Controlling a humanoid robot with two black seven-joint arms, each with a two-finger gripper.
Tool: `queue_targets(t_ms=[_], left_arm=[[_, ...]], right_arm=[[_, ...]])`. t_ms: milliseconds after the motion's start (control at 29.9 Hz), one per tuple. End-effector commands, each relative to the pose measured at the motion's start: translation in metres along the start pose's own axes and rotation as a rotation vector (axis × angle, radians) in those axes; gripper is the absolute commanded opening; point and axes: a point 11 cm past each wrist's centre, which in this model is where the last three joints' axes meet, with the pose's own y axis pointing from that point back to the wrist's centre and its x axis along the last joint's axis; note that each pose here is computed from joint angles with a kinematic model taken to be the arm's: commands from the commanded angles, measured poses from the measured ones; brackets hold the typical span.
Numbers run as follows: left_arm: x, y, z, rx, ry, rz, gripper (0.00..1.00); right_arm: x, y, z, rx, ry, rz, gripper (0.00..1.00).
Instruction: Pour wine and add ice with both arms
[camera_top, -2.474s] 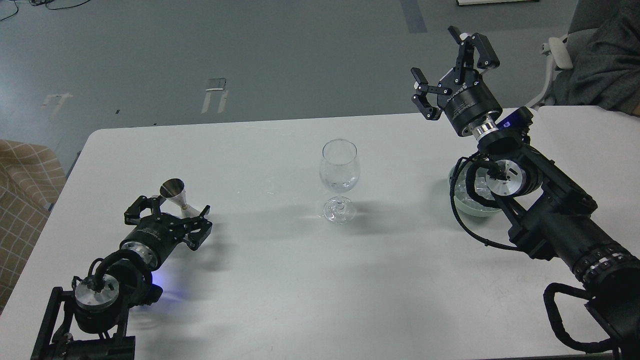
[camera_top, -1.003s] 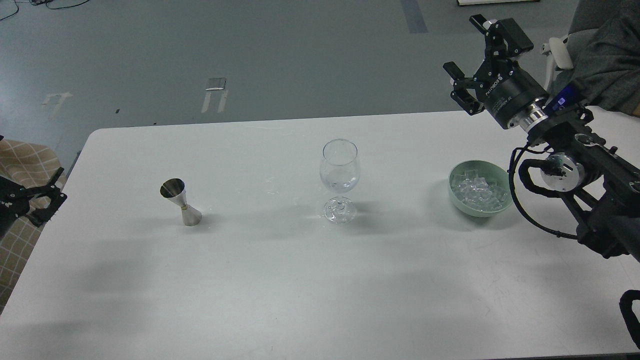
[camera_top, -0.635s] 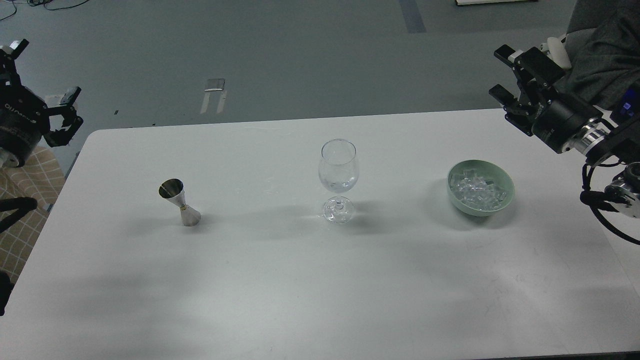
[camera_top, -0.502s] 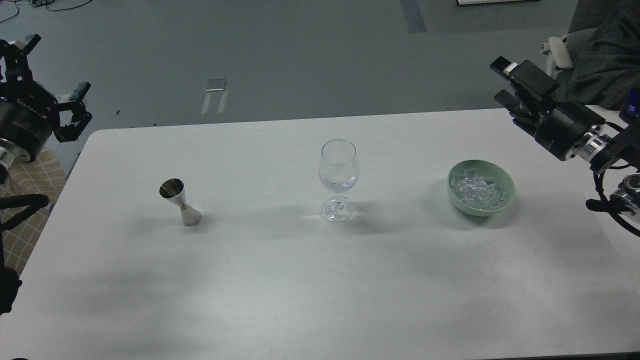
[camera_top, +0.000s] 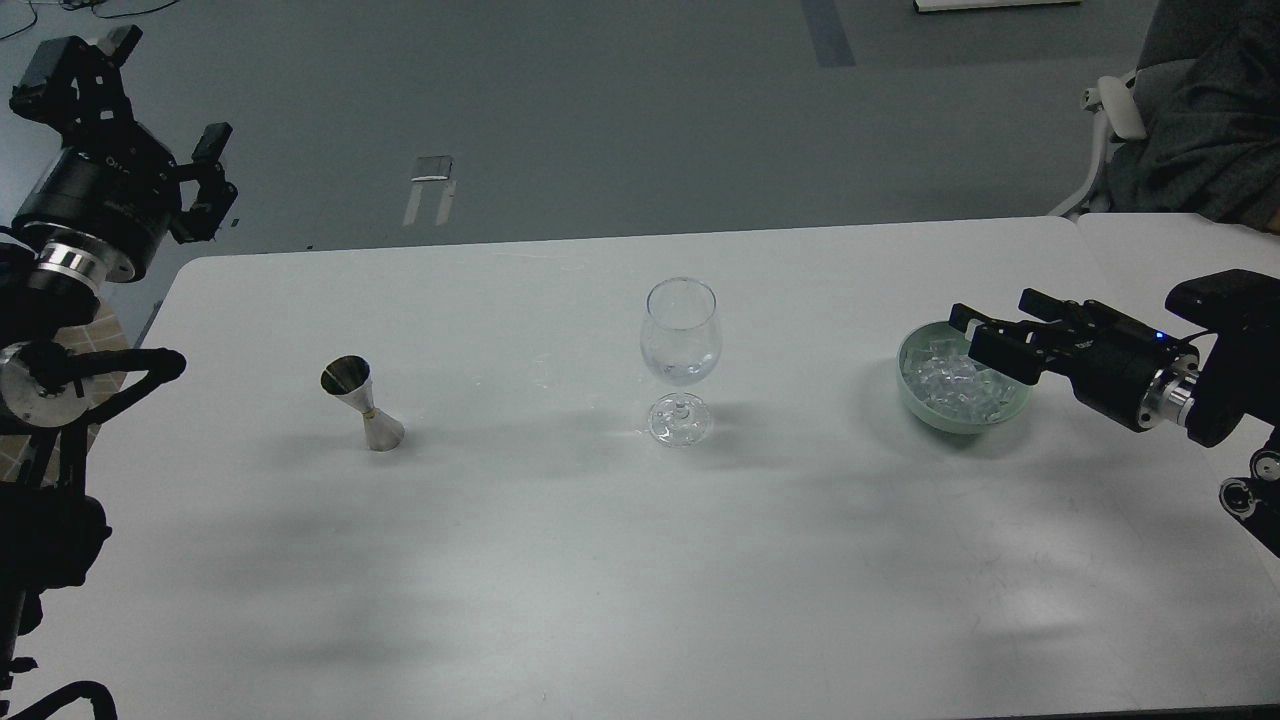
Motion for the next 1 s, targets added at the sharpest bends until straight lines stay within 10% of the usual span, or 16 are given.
queue_targets(t_ms=[0, 234, 468, 970], left_arm=[[-0.001, 0.001, -0.001, 0.003, 0.0, -0.002, 0.97], [-0.006, 0.0, -0.005, 0.002, 0.016, -0.01, 0.97], [-0.007, 0.0, -0.007, 0.004, 0.017, -0.012, 0.97], [-0.009, 0.0, -0.007, 0.002, 0.018, -0.016, 0.97]], right_arm=[[-0.01, 0.002, 0.009, -0.033, 0.07, -0.045, 1.0], [-0.019, 0.003, 0.018, -0.056, 0.111, -0.08, 0.97], [-0.034, -0.002, 0.013, -0.033, 0.102, -0.107, 0.6], [-0.051, -0.02, 0.008, -0.035, 0.066, -0.117, 0.61]])
